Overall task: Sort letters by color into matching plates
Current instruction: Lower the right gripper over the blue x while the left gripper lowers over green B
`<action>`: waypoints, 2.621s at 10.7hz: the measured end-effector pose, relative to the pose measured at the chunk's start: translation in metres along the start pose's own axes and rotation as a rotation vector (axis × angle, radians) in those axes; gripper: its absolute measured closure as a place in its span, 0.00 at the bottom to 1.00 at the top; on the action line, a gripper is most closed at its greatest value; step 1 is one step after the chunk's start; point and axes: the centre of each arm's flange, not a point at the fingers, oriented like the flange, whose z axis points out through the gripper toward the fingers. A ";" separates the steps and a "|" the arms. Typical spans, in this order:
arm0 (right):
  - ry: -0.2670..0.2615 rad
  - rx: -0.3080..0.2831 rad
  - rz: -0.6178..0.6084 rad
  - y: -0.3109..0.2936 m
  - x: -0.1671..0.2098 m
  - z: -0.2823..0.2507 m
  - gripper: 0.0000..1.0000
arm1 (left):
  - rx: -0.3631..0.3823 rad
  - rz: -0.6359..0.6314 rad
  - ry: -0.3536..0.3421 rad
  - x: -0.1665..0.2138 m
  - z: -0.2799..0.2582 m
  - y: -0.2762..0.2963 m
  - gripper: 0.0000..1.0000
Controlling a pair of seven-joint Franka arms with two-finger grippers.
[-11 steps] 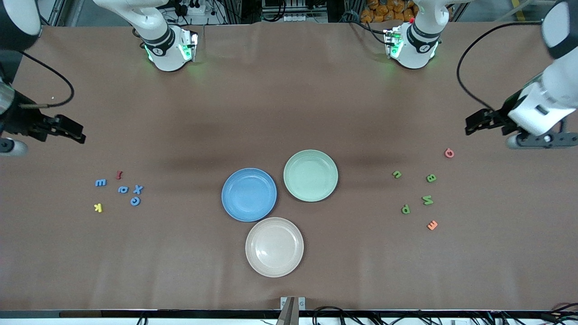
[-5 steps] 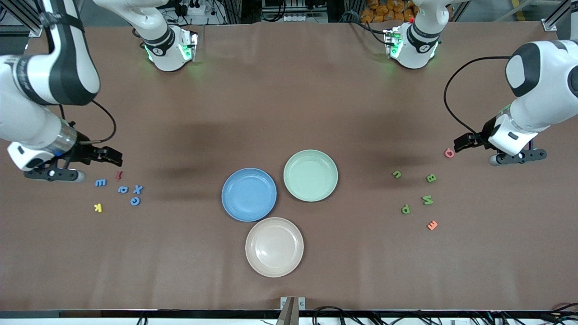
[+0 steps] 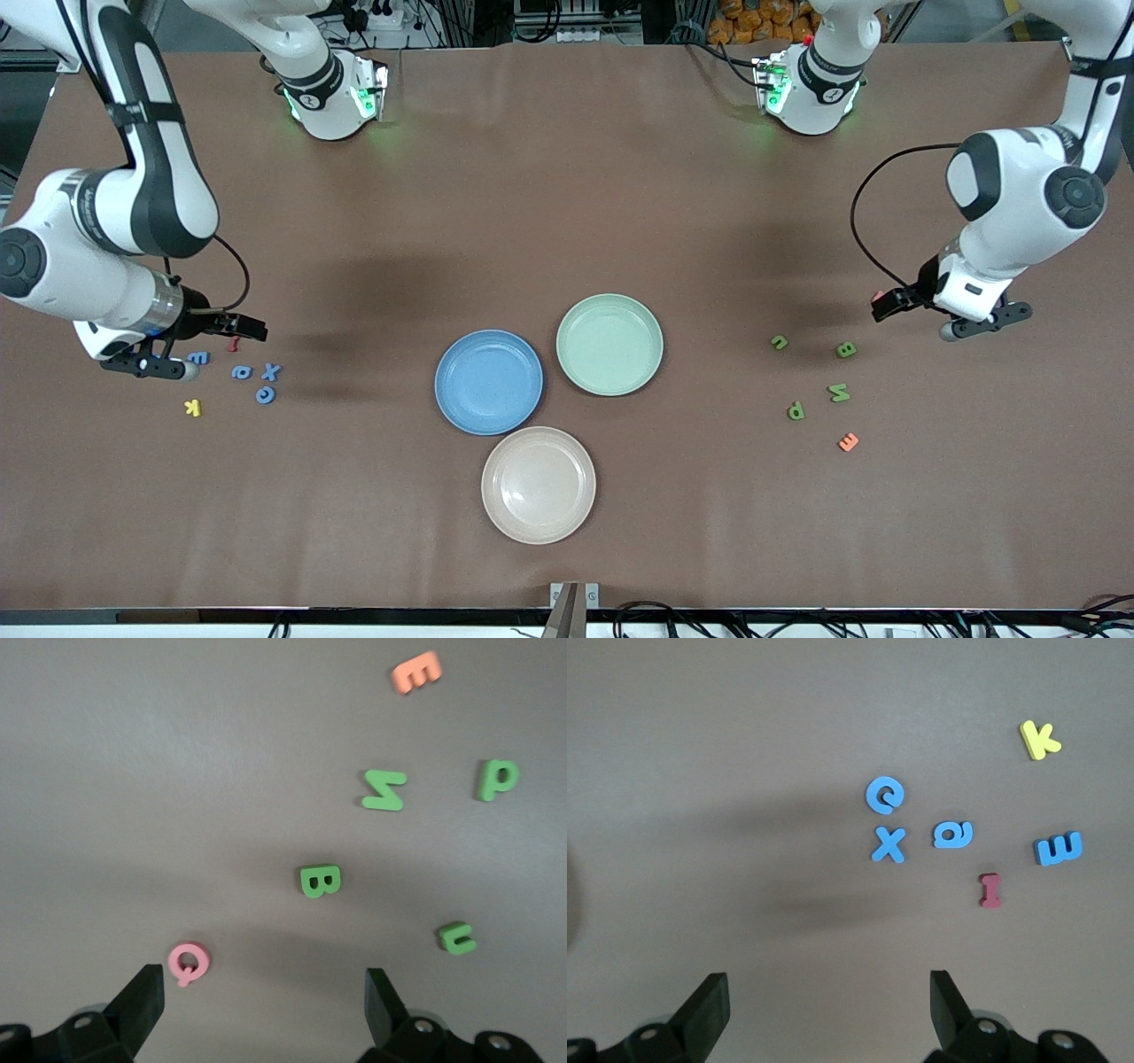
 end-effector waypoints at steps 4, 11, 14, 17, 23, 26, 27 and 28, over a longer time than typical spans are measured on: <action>-0.003 0.004 0.030 0.009 0.017 0.061 0.00 | 0.008 -0.062 0.006 0.003 0.041 0.001 0.00; 0.052 -0.009 0.051 0.021 0.030 0.128 0.00 | 0.062 -0.112 -0.034 0.013 0.101 0.036 0.00; 0.057 -0.012 0.058 0.026 0.032 0.144 0.00 | 0.077 -0.110 -0.045 0.022 0.095 0.036 0.00; 0.065 -0.013 0.073 0.035 0.034 0.156 0.00 | 0.094 -0.103 -0.075 0.027 0.093 0.040 0.00; 0.070 -0.014 0.074 0.036 0.035 0.165 0.05 | 0.101 -0.161 -0.125 0.028 0.130 0.043 0.00; 0.071 -0.014 0.074 0.035 0.035 0.164 0.11 | 0.103 -0.167 -0.129 0.027 0.134 0.046 0.00; 0.070 -0.013 0.074 0.034 0.035 0.165 0.16 | 0.112 -0.154 -0.127 0.026 0.135 0.046 0.00; 0.069 -0.009 0.076 0.033 0.034 0.165 0.17 | 0.122 -0.140 -0.124 0.026 0.136 0.046 0.00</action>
